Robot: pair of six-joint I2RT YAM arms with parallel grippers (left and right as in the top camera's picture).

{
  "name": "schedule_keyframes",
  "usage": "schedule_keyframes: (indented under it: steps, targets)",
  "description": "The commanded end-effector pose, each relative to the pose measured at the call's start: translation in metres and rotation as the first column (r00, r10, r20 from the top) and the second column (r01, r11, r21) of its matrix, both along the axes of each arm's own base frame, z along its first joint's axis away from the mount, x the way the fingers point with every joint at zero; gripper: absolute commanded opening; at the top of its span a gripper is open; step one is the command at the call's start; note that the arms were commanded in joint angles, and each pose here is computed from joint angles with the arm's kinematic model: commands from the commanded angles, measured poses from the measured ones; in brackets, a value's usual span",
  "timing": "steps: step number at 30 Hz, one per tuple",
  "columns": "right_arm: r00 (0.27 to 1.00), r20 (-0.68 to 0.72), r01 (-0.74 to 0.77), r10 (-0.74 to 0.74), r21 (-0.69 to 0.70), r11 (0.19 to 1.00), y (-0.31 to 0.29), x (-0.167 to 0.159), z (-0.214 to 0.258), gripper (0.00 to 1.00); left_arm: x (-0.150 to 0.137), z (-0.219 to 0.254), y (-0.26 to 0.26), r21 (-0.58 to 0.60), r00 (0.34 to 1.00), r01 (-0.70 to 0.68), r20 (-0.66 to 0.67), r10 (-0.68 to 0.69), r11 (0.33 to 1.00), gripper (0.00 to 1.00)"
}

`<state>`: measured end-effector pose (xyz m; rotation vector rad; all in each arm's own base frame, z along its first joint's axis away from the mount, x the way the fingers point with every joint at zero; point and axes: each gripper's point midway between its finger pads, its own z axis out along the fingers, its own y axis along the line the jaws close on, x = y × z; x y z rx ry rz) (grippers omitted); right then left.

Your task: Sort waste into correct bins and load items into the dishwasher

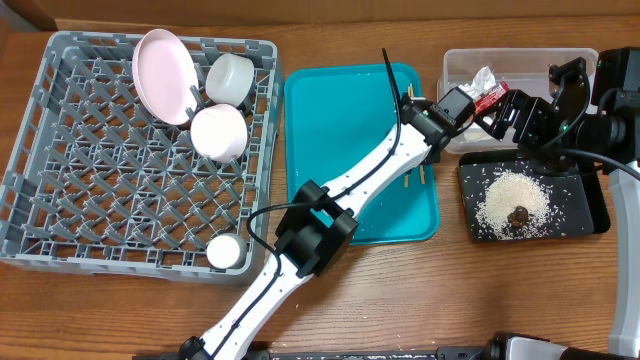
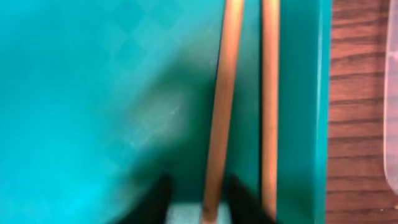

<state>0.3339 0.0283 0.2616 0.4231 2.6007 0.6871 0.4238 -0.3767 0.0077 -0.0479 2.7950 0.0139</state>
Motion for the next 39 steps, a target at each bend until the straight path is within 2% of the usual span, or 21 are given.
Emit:
schedule_keyframes:
  steps: [1,2,10,16,19,21,23,27,30,32,36,39]
  targets:
    - [1.000,0.007,0.002,-0.002,-0.006,1.000,-0.002,0.002,0.001,1.00,-0.019,-0.038,0.017,0.054,0.993,0.000,-0.119,0.007,0.999,0.07]
    - [1.000,0.007,0.002,-0.002,-0.006,1.000,-0.002,0.002,0.001,1.00,-0.017,-0.038,0.018,0.054,0.993,-0.004,-0.119,0.010,0.999,0.04]
    - [1.000,0.007,0.002,-0.002,-0.006,1.000,-0.002,0.002,0.001,1.00,-0.003,-0.015,0.048,0.075,0.988,-0.060,-0.140,0.070,0.995,0.04]
    - [1.000,0.007,0.002,-0.002,-0.006,1.000,-0.002,0.002,0.001,1.00,0.012,0.073,0.095,0.038,0.982,-0.124,-0.142,0.128,0.992,0.04]
    - [1.000,0.007,0.002,-0.002,-0.006,1.000,-0.002,0.002,0.001,1.00,0.019,0.136,0.116,-0.024,0.996,-0.037,-0.088,0.035,0.999,0.04]
    - [1.000,0.007,0.002,-0.002,-0.006,1.000,-0.002,0.002,0.001,1.00,0.016,0.172,0.108,-0.128,0.986,0.154,-0.050,-0.161,0.980,0.04]
    - [1.000,0.007,0.002,-0.002,-0.006,1.000,-0.002,0.002,0.001,1.00,0.010,0.214,0.111,-0.210,0.974,0.223,0.013,-0.226,0.952,0.04]
    - [1.000,0.007,0.002,-0.002,-0.006,1.000,-0.002,0.002,0.001,1.00,-0.006,0.267,0.128,-0.221,0.956,0.292,0.104,-0.275,0.931,0.04]
    - [1.000,0.007,0.002,-0.002,-0.006,1.000,-0.002,0.002,0.001,1.00,-0.027,0.288,0.151,-0.159,0.953,0.298,0.107,-0.284,0.941,0.04]
    - [1.000,0.007,0.002,-0.002,-0.006,1.000,-0.002,0.002,0.001,1.00,-0.046,0.290,0.179,-0.067,0.965,0.257,0.074,-0.252,0.964,0.04]
    - [1.000,0.007,0.002,-0.002,-0.006,1.000,-0.002,0.002,0.001,1.00,-0.084,0.281,0.256,0.143,0.998,0.059,0.015,-0.062,0.988,0.04]
    - [1.000,0.007,0.002,-0.002,-0.006,1.000,-0.002,0.002,0.001,1.00,-0.102,0.269,0.297,0.228,1.000,-0.016,-0.007,0.018,0.974,0.04]
